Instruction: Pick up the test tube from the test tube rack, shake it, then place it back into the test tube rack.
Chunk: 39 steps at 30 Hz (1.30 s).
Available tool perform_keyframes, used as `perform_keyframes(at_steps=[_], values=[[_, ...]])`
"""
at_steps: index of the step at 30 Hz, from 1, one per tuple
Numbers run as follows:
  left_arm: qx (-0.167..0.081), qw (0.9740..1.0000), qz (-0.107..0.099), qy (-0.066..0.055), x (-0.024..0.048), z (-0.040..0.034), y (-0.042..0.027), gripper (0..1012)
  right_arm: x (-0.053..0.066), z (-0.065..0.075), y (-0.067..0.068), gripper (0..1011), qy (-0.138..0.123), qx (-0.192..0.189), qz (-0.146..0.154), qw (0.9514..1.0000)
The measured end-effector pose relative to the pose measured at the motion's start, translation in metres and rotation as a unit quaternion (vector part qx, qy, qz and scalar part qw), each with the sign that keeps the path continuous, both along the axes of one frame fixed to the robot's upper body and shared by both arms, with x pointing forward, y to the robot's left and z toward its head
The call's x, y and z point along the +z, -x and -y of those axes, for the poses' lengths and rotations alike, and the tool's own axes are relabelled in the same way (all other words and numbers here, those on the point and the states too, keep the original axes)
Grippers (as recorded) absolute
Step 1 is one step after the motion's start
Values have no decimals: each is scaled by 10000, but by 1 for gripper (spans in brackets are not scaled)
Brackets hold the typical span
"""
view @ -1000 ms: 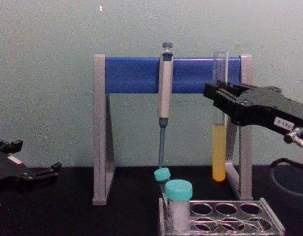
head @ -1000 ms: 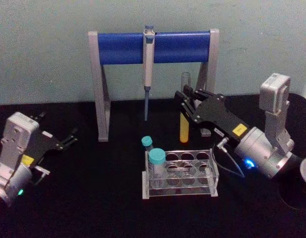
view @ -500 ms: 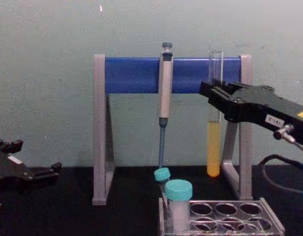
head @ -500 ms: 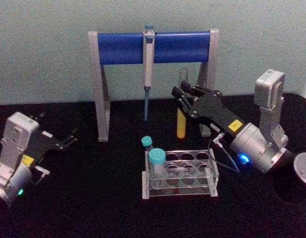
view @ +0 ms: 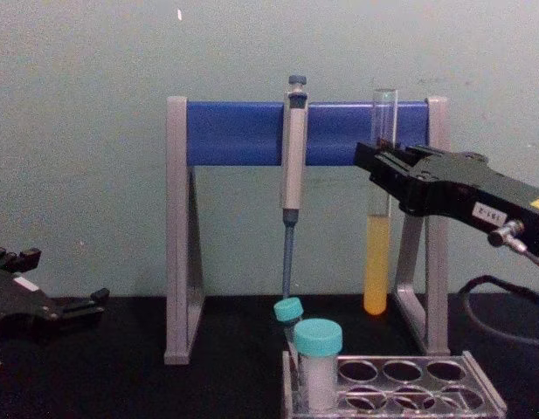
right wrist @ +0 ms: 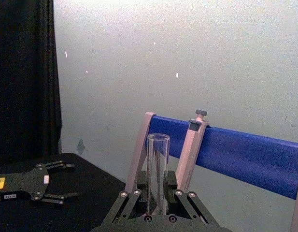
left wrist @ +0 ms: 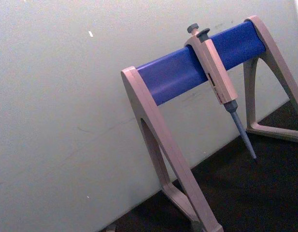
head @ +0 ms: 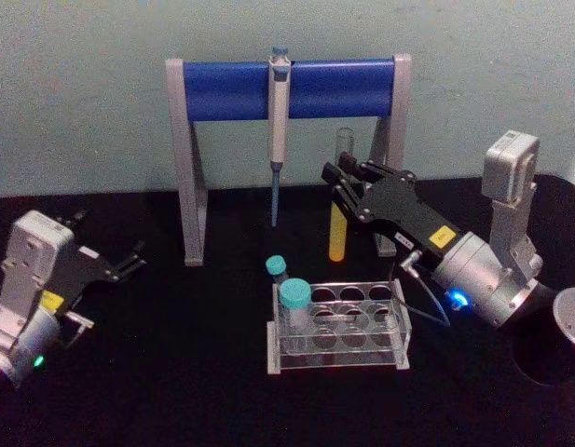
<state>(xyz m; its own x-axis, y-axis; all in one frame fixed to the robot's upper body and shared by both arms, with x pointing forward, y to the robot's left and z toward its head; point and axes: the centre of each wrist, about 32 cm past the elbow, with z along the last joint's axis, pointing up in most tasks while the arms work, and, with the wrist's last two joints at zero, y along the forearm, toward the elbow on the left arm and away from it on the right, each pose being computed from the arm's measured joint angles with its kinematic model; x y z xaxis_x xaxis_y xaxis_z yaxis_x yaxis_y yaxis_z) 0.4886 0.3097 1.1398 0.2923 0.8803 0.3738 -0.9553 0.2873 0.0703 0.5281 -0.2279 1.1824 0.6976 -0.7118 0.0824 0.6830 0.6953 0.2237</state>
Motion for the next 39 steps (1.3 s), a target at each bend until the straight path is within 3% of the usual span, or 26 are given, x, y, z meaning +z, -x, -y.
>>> perform_keyframes(at_steps=[18, 28, 35, 39], values=[[0, 10000, 0, 0, 0, 0, 0, 1001, 5, 75, 57, 232, 12, -173, 0, 9999], [0, 10000, 0, 0, 0, 0, 0, 1001, 44, 270, 273, 233, 168, -490, 10, 9987], [0, 10000, 0, 0, 0, 0, 0, 1001, 48, 279, 399, 233, 240, -268, -133, 9993], [0, 10000, 0, 0, 0, 0, 0, 1001, 38, 217, 385, 233, 143, 2, -215, 9997]])
